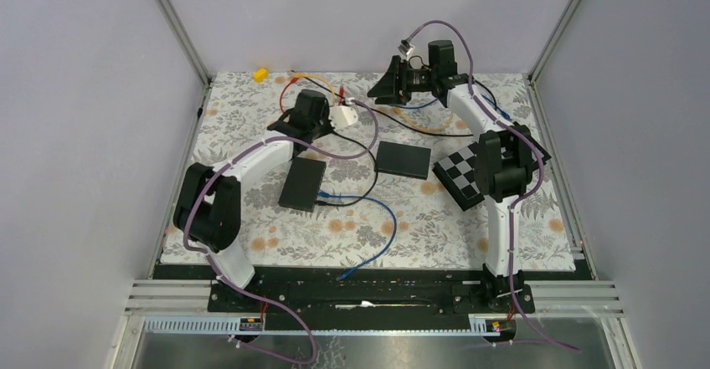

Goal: Pull the plug from the switch port
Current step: Place the connector at the corner of the board.

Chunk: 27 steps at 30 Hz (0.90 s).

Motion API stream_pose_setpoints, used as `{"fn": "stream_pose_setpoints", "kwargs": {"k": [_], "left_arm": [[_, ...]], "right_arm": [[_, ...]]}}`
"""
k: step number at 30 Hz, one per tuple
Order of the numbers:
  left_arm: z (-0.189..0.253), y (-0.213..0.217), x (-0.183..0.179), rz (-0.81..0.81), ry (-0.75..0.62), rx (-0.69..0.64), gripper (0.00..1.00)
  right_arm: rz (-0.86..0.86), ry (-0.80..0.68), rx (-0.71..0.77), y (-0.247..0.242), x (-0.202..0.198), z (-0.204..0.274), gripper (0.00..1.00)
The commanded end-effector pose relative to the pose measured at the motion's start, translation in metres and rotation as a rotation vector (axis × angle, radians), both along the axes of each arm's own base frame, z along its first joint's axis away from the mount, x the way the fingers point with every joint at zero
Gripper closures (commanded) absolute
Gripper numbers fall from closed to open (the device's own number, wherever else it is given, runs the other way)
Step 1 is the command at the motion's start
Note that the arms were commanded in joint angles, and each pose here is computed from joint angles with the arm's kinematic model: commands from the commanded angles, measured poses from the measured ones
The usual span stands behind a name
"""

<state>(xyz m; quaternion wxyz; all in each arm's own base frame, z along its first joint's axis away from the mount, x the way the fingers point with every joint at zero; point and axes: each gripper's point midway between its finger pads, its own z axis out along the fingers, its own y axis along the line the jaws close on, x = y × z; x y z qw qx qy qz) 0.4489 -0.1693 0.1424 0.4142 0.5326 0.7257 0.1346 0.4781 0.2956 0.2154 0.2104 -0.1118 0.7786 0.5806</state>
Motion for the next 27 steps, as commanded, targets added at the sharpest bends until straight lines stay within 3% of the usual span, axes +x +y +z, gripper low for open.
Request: {"fn": "stream_pose_setpoints", "kwargs": {"k": [1,5,9,15,18,23,27], "left_arm": [[0.069,0.027,0.024,0.062,-0.170,0.020,1.00],[0.086,0.040,0.038,0.094,-0.236,0.011,1.00],[0.075,0.051,0.062,0.131,-0.246,0.056,1.00],[0.012,0.072,0.097,0.207,-0.166,0.124,1.00],[-0.026,0.077,0.104,0.241,-0.126,0.121,0.93],[-0.074,0.072,0.103,0.292,-0.055,0.049,0.70],[-0.075,0.066,0.102,0.333,-0.030,-0.035,0.41]], "right_arm": [[-0.008,-0.115,-0.023,-0.015,-0.004,0.030,0.23],[-0.032,-0.112,-0.037,-0.028,-0.001,0.023,0.20],[-0.040,-0.091,-0.053,-0.038,-0.002,0.012,0.19],[-0.057,-0.072,-0.095,-0.059,-0.020,-0.010,0.18],[-0.043,-0.067,-0.142,-0.066,-0.038,-0.025,0.18],[-0.018,-0.111,-0.233,-0.078,-0.062,-0.040,0.18],[0.004,-0.140,-0.279,-0.085,-0.075,-0.044,0.17]]}}
